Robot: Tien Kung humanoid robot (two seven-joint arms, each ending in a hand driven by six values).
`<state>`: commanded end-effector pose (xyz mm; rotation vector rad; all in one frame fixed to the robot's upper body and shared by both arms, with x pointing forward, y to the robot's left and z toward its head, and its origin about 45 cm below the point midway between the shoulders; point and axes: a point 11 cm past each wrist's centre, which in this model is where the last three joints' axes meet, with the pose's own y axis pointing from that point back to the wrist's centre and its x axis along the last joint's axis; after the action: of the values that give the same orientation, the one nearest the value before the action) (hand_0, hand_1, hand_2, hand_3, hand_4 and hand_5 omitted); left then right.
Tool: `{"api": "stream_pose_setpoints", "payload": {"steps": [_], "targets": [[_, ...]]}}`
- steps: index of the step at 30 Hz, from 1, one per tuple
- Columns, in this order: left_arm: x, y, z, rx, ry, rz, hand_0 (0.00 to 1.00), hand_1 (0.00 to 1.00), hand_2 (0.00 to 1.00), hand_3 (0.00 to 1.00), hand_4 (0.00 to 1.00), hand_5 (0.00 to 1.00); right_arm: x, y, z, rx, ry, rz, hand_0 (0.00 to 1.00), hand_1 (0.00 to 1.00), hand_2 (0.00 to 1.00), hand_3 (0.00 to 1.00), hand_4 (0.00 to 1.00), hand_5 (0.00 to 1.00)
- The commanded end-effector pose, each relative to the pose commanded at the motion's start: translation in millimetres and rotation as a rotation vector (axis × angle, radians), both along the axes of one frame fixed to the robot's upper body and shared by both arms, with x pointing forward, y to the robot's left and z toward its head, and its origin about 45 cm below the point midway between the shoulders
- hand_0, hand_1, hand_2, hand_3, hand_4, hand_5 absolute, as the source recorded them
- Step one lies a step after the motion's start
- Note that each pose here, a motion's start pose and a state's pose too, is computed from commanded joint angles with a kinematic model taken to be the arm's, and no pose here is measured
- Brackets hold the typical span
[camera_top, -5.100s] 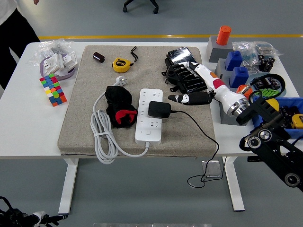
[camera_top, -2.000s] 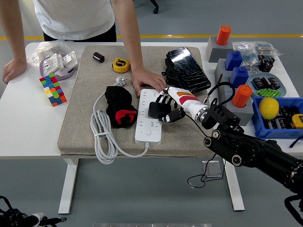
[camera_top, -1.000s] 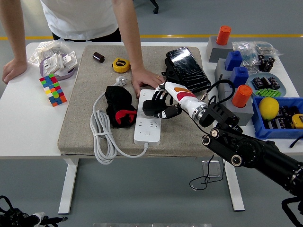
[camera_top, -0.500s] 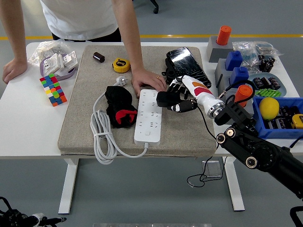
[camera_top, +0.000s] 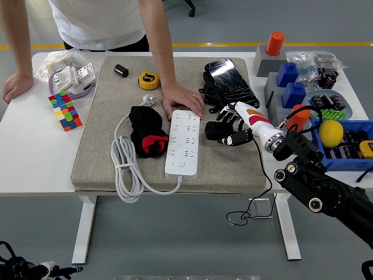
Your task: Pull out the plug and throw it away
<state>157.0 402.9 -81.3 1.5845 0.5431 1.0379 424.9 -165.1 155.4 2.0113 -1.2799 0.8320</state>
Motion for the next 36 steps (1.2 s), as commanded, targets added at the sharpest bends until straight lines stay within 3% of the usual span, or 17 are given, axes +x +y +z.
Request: {"api": "stream_pose_setpoints", "payload": {"steps": [1,6,7,12,13,23,24,25,30,31,36], "targets": [[-0.4,-0.2,-0.2,0.000,0.001,0.000,0.532,0.664,0.691,0.668,0.838,0.691,-0.1,-0.5,-1.1,-0.005,0.006,-0.001,0.407,0.517,0.515,0.557,0.957,0.090],[-1.9,-1.3,-1.1,-0.003,0.002,0.002,0.532,0.664,0.691,0.668,0.838,0.691,-1.5,-1.1,-4.8,-0.011,0.037,0.005,0.407,0.517,0.515,0.557,0.957,0.090],[-1.9,-1.4,-1.1,-0.003,0.002,0.002,0.534,0.666,0.691,0.669,0.837,0.689,-1.5,-0.9,-4.5,-0.005,0.040,0.006,0.596,0.578,0.553,0.585,0.998,0.205],[-1.2,-1.3,-0.9,-0.003,0.001,0.003,0.534,0.666,0.691,0.669,0.837,0.689,-0.7,-0.2,-2.2,0.016,0.047,0.013,0.596,0.578,0.553,0.585,0.998,0.205],[-1.1,-1.3,-0.9,-0.003,0.000,0.004,0.534,0.666,0.691,0.668,0.837,0.690,-0.5,-0.2,-1.6,0.018,0.047,0.014,0.607,0.647,0.654,0.762,0.998,0.234],[-3.0,-3.2,-2.2,-0.010,-0.002,0.010,0.534,0.665,0.691,0.668,0.837,0.690,-6.0,7.4,9.5,0.070,0.042,0.050,0.613,0.652,0.664,0.761,0.998,0.266],[-3.4,-3.0,-2.3,-0.010,-0.001,0.010,0.534,0.665,0.691,0.668,0.837,0.690,-7.7,10.2,13.3,0.083,0.043,0.062,0.613,0.652,0.664,0.761,0.998,0.266],[-3.9,-2.7,-2.4,-0.009,-0.001,0.011,0.534,0.666,0.691,0.668,0.838,0.691,-10.3,11.3,17.1,0.099,0.051,0.074,0.686,0.723,0.738,0.793,0.998,0.377],[-4.9,-1.1,-2.3,-0.006,-0.001,0.015,0.534,0.666,0.691,0.668,0.838,0.691,-26.1,22.7,41.1,0.138,0.068,0.157,0.686,0.723,0.738,0.793,0.998,0.377],[-5.0,-0.9,-2.3,-0.006,-0.001,0.016,0.534,0.664,0.692,0.667,0.837,0.691,-30.9,25.4,46.4,0.137,0.076,0.177,0.549,0.583,0.673,0.852,0.998,0.306],[-5.8,-1.7,-2.8,-0.007,0.000,0.018,0.534,0.664,0.692,0.667,0.837,0.691,-58.0,45.8,69.0,0.112,0.112,0.305,0.549,0.583,0.673,0.852,0.998,0.306]]}}
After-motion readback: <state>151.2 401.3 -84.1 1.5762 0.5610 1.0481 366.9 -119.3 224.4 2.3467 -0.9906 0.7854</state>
